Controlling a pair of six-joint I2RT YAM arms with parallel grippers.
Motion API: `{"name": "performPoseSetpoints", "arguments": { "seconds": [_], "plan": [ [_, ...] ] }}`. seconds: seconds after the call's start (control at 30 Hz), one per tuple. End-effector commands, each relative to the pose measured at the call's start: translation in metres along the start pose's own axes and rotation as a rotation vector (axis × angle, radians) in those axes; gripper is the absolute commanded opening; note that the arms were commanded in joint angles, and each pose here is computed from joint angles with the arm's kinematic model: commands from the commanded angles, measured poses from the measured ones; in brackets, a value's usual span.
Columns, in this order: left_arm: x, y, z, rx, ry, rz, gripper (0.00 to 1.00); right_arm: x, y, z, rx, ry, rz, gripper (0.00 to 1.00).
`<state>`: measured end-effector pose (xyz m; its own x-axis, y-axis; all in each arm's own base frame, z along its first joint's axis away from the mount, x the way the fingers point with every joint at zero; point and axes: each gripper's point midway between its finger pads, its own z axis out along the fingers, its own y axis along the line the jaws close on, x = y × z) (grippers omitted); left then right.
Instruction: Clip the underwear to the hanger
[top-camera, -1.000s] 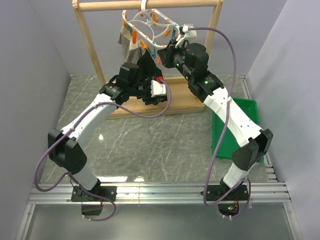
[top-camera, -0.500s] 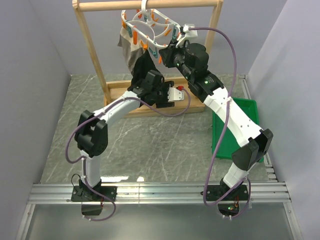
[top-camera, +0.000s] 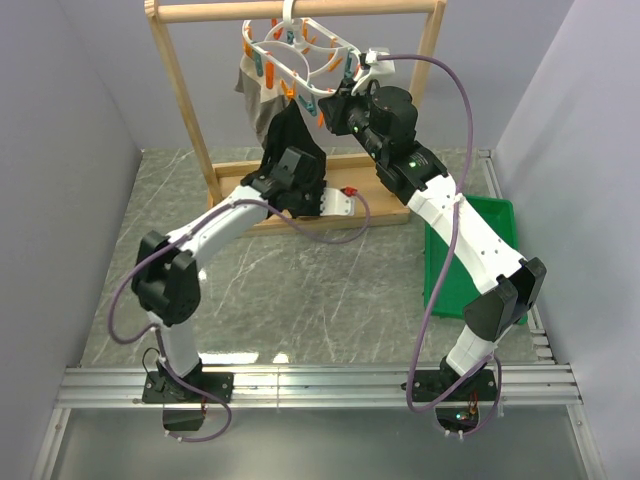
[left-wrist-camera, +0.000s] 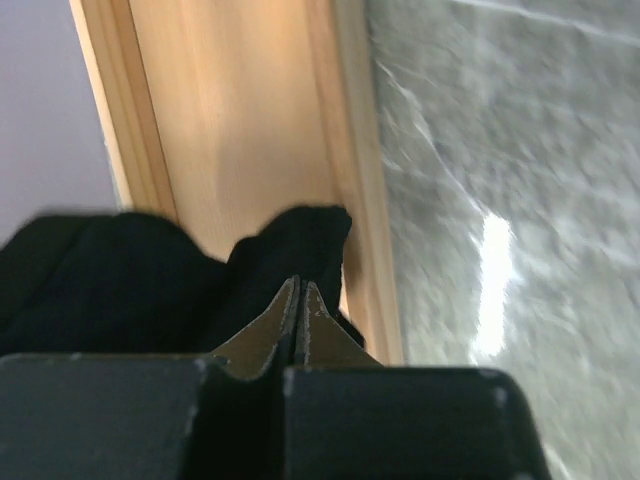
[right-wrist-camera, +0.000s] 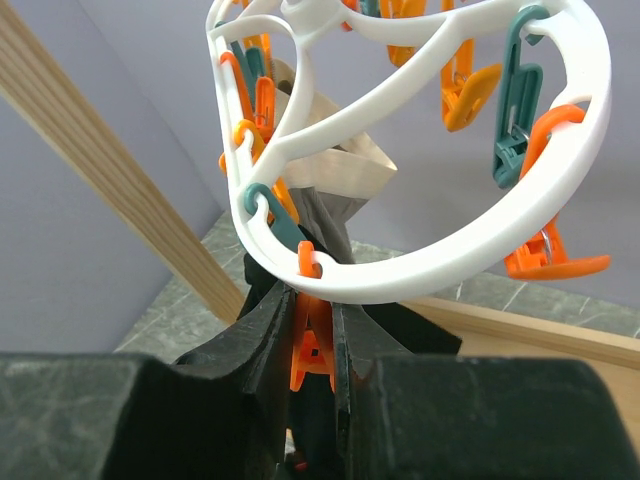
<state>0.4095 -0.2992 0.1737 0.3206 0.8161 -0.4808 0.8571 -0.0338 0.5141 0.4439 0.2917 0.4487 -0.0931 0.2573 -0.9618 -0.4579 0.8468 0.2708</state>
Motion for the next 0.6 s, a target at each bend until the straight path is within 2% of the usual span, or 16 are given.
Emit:
{"name": "performPoseSetpoints", "arguments": {
  "seconds": [0.0, 0.13, 0.27, 0.43, 0.57],
  "plan": [
    [-0.01, -0.009, -0.047, -0.004, -0.043, 0.066, 0.0, -0.035, 0.005, -0.014, -0.003, -0.083, -0.009, 0.0],
    [-0.003, -0.031, -0.066, 0.038, -0.074, 0.103, 0.0, -0.035, 0.003, -0.013, 0.0, -0.084, -0.011, 0.0],
    [0.024, -0.046, -0.079, 0.077, -0.069, 0.084, 0.0, -0.036, 0.002, -0.014, 0.001, -0.086, -0.014, 0.0],
    [0.061, -0.042, -0.087, 0.067, -0.046, 0.059, 0.0, -0.036, 0.002, -0.014, -0.004, -0.086, -0.014, 0.0],
    [0.07, -0.026, -0.089, 0.019, -0.052, 0.059, 0.01, -0.038, 0.003, -0.015, -0.006, -0.088, -0.011, 0.0]
  ]
}}
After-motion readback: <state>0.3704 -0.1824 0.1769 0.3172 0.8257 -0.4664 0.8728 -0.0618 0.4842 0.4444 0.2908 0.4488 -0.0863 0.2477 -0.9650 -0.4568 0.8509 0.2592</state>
